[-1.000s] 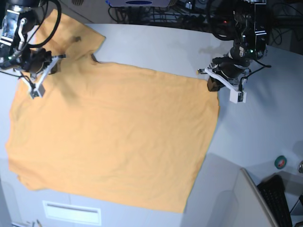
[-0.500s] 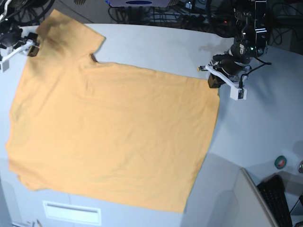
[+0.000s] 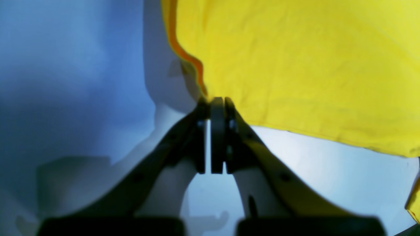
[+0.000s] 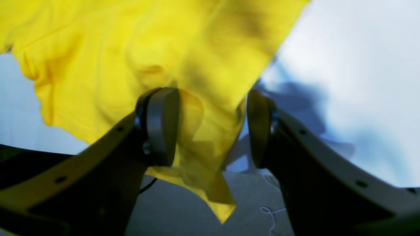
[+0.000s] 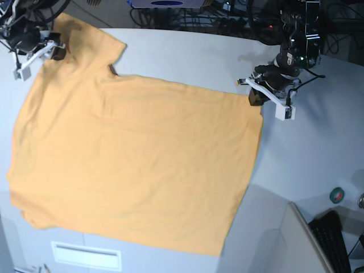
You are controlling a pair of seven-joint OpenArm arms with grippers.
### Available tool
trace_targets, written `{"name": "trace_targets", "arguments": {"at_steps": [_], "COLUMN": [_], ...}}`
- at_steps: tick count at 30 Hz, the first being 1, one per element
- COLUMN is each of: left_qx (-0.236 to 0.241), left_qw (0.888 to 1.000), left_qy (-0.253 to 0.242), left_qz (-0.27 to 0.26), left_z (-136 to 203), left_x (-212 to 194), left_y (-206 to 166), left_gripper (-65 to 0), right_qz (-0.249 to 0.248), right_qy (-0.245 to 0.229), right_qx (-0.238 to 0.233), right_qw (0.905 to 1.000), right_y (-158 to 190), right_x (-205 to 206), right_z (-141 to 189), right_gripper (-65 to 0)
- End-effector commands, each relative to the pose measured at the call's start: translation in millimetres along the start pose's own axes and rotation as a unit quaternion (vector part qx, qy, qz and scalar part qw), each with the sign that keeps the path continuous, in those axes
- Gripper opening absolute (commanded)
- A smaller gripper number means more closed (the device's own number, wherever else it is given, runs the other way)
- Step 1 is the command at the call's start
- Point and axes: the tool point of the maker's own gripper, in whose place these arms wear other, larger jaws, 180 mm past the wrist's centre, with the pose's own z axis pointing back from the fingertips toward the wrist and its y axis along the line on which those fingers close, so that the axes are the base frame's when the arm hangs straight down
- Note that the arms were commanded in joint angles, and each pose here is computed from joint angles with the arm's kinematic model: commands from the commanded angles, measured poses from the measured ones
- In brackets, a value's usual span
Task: Layout the t-shirt on the table in an organized manner, then fold the t-shirt properly
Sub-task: 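Grasp the shirt shoulder with the right gripper and the hem corner with the left, then pull the held shirt edges apart and lay them down with both grippers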
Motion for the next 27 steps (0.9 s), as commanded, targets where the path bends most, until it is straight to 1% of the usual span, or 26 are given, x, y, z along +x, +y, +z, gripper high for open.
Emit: {"name": "trace_targets", "arguments": {"at_steps": [1, 7, 8, 9, 10, 12, 15, 17, 20, 22, 25, 27], "left_qx": [-0.004, -0.002, -0.002, -0.002, -0.002, -0.003, -0.009, -0.015, -0.020, -0.022, -0.028, -0.032], "left_qw": [1.000, 1.000, 1.000, 1.000, 1.000, 1.000, 0.999, 0.999, 0.998, 0.998, 0.997, 0.996], "left_qy": [-0.020, -0.015, -0.015, -0.014, -0.015, -0.014, -0.030, -0.038, -0.043, -0.045, -0.054, -0.064], "left_qz": [-0.005, -0.005, -0.005, -0.005, -0.005, -0.007, -0.019, -0.027, -0.034, -0.035, -0.042, -0.046], "left_z": [3, 4, 4, 5, 5, 8, 19, 28, 38, 43, 52, 56], "left_x": [13, 7, 7, 6, 7, 5, 13, 16, 16, 15, 18, 25], "left_y": [0, 2, 2, 2, 2, 0, -8, -14, -21, -24, -31, -36], "left_gripper": [-65.0, -65.0, -65.0, -65.0, -65.0, -65.0, -65.0, -65.0, -65.0, -65.0, -65.0, -65.0], "right_qz": [0.003, -0.001, 0.000, 0.000, -0.003, -0.015, -0.015, -0.001, 0.034, 0.040, 0.023, 0.027], "right_qy": [-0.006, -0.001, -0.002, -0.005, -0.005, -0.012, -0.021, -0.020, -0.009, -0.002, -0.020, -0.035], "right_qx": [-0.007, -0.002, -0.002, -0.003, -0.005, -0.015, -0.029, -0.039, -0.060, -0.071, -0.092, -0.106], "right_qw": [1.0000, 1.0000, 1.0000, 1.0000, 1.0000, 0.9997, 0.9993, 0.9990, 0.9975, 0.9967, 0.9953, 0.9934], "right_y": [-7, -7, -7, -8, -10, -17, -24, -25, -29, -31, -32, -38], "right_x": [3, 0, 1, 2, 2, 5, 11, 18, 31, 36, 55, 72], "right_z": [5, 1, 2, 3, 4, 8, 16, 24, 41, 47, 56, 64], "right_gripper": [-35.9, -52.4, -56.9, -62.9, -65.0, -65.0, -65.0, -65.0, -65.0, -65.0, -65.0, -65.0]}}
